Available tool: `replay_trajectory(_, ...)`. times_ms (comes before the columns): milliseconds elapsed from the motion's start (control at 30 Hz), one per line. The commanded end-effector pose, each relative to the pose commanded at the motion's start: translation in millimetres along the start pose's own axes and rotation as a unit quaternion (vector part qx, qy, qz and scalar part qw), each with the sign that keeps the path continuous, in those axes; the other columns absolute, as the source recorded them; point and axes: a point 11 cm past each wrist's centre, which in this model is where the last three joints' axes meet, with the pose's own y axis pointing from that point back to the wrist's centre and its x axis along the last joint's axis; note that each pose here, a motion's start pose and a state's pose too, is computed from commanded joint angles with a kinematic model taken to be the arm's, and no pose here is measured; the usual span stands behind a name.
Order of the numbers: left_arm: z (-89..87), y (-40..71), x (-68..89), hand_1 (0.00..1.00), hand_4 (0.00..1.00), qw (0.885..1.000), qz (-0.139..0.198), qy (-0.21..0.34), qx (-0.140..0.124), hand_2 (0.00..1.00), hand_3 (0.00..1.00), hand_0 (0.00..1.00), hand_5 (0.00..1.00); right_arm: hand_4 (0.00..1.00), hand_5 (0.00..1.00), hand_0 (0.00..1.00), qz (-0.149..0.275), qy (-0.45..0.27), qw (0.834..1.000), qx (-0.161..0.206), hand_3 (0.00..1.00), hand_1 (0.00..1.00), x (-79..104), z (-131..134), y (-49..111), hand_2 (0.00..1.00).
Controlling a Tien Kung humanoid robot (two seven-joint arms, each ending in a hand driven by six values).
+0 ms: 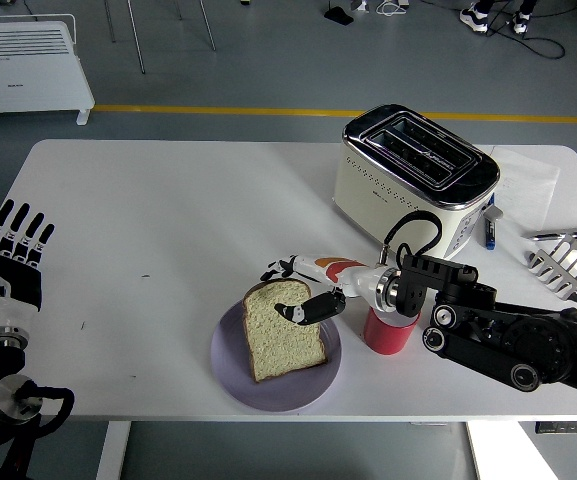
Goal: Push plate across desktop,pick up the break from the machine,place the break in the plate
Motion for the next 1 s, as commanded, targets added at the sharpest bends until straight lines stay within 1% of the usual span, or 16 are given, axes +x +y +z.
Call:
replay_trajectory(33, -0.2, 0.0, -0.1, 0.757, 0.569, 1.0, 0.0, 0.0, 0.0, 0.802, 0.766, 0.733, 0.998, 0.628, 0.421, 0.911, 0.013, -0.004, 1.0, 0.009, 0.893, 0.884, 3.3, -3, -0.4, 0.955)
replay_trajectory(67, -0.4, 0.0, -0.4, 0.757, 0.57, 1.0, -0.001, 0.0, 0.0, 0.802, 0.764, 0.733, 0.998, 0.676, 0.452, 0.927, 0.027, -0.006, 0.999, 0.016, 0.932, 0.888, 6.8, -5, -0.6, 0.948)
replay_trajectory(133, -0.1, -0.8, -1.8, 0.757, 0.57, 1.0, -0.002, 0.0, 0.0, 0.802, 0.764, 0.733, 0.998, 0.676, 0.452, 0.927, 0.053, -0.012, 0.998, 0.032, 0.932, 0.888, 14.7, -11, 0.0, 0.948)
replay_trajectory(233, 1.0, -1.9, -2.5, 0.757, 0.57, 1.0, -0.003, 0.0, -0.002, 0.802, 0.764, 0.733, 0.998, 0.676, 0.452, 0.927, 0.069, -0.018, 0.997, 0.043, 0.932, 0.888, 20.8, -15, 1.6, 0.948)
replay_trajectory(267, 1.6, -2.5, -3.0, 0.758, 0.567, 1.0, -0.003, 0.0, -0.003, 0.801, 0.763, 0.733, 0.998, 0.674, 0.452, 0.916, 0.079, -0.021, 0.995, 0.05, 0.903, 0.87, 25.1, -18, 4.1, 0.906)
replay_trajectory(300, 1.8, -2.7, -3.1, 0.758, 0.567, 1.0, -0.003, 0.0, -0.003, 0.801, 0.763, 0.733, 0.998, 0.674, 0.452, 0.916, 0.082, -0.022, 0.995, 0.051, 0.903, 0.87, 26.3, -19, 4.8, 0.906)
replay_trajectory(433, 2.4, -2.7, -3.0, 0.758, 0.567, 1.0, -0.003, -0.001, -0.004, 0.801, 0.763, 0.733, 0.998, 0.674, 0.452, 0.916, 0.124, -0.057, 0.987, 0.081, 0.903, 0.87, 45.3, -29, 18.9, 0.906)
replay_trajectory(467, 2.6, -2.7, -3.0, 0.758, 0.567, 1.0, -0.003, -0.001, -0.004, 0.802, 0.763, 0.736, 0.998, 0.619, 0.421, 0.874, 0.134, -0.071, 0.984, 0.089, 0.839, 0.827, 49.7, -31, 22.7, 0.847)
replay_trajectory(567, 3.0, -2.9, -3.3, 0.758, 0.567, 1.0, -0.003, -0.001, -0.005, 0.802, 0.763, 0.736, 0.998, 0.619, 0.421, 0.874, 0.166, -0.129, 0.971, 0.117, 0.839, 0.827, 65.2, -39, 35.2, 0.847)
replay_trajectory(633, 3.5, -3.0, -3.9, 0.758, 0.567, 1.0, -0.004, -0.002, -0.006, 0.802, 0.763, 0.736, 0.998, 0.619, 0.421, 0.874, 0.191, -0.183, 0.954, 0.14, 0.839, 0.827, 76.8, -44, 47.3, 0.847)
replay_trajectory(667, 3.9, -3.2, -4.4, 0.758, 0.569, 1.0, -0.004, -0.002, -0.006, 0.801, 0.765, 0.737, 0.998, 0.574, 0.394, 0.842, 0.201, -0.216, 0.943, 0.155, 0.803, 0.798, 81.6, -46, 55.8, 0.806)
replay_trajectory(700, 3.9, -3.1, -4.6, 0.758, 0.569, 1.0, -0.005, -0.002, -0.006, 0.801, 0.765, 0.737, 0.998, 0.574, 0.394, 0.842, 0.212, -0.239, 0.933, 0.164, 0.803, 0.798, 89.1, -47, 61.1, 0.806)
replay_trajectory(800, 3.8, -2.6, -5.5, 0.758, 0.569, 1.0, -0.006, -0.002, -0.005, 0.801, 0.765, 0.737, 0.998, 0.574, 0.394, 0.842, 0.243, -0.321, 0.895, 0.195, 0.803, 0.798, 107.1, -47, 82.3, 0.806)
replay_trajectory(833, 3.5, -1.9, -5.8, 0.758, 0.569, 1.0, -0.007, -0.003, -0.004, 0.801, 0.765, 0.737, 0.998, 0.574, 0.394, 0.842, 0.248, -0.352, 0.878, 0.208, 0.803, 0.798, 108.3, -44, 91.8, 0.806)
replay_trajectory(933, 3.3, -1.5, -6.4, 0.758, 0.568, 1.0, -0.009, -0.004, -0.003, 0.801, 0.764, 0.737, 0.998, 0.58, 0.427, 0.843, 0.289, -0.418, 0.833, 0.219, 0.793, 0.792, 127.2, -29, 111.3, 0.803)
replay_trajectory(1000, 3.5, -1.2, -7.3, 0.758, 0.568, 1.0, -0.011, -0.004, -0.002, 0.801, 0.764, 0.737, 0.998, 0.58, 0.427, 0.843, 0.323, -0.466, 0.794, 0.221, 0.793, 0.792, 138.2, -10, 127.9, 0.803)
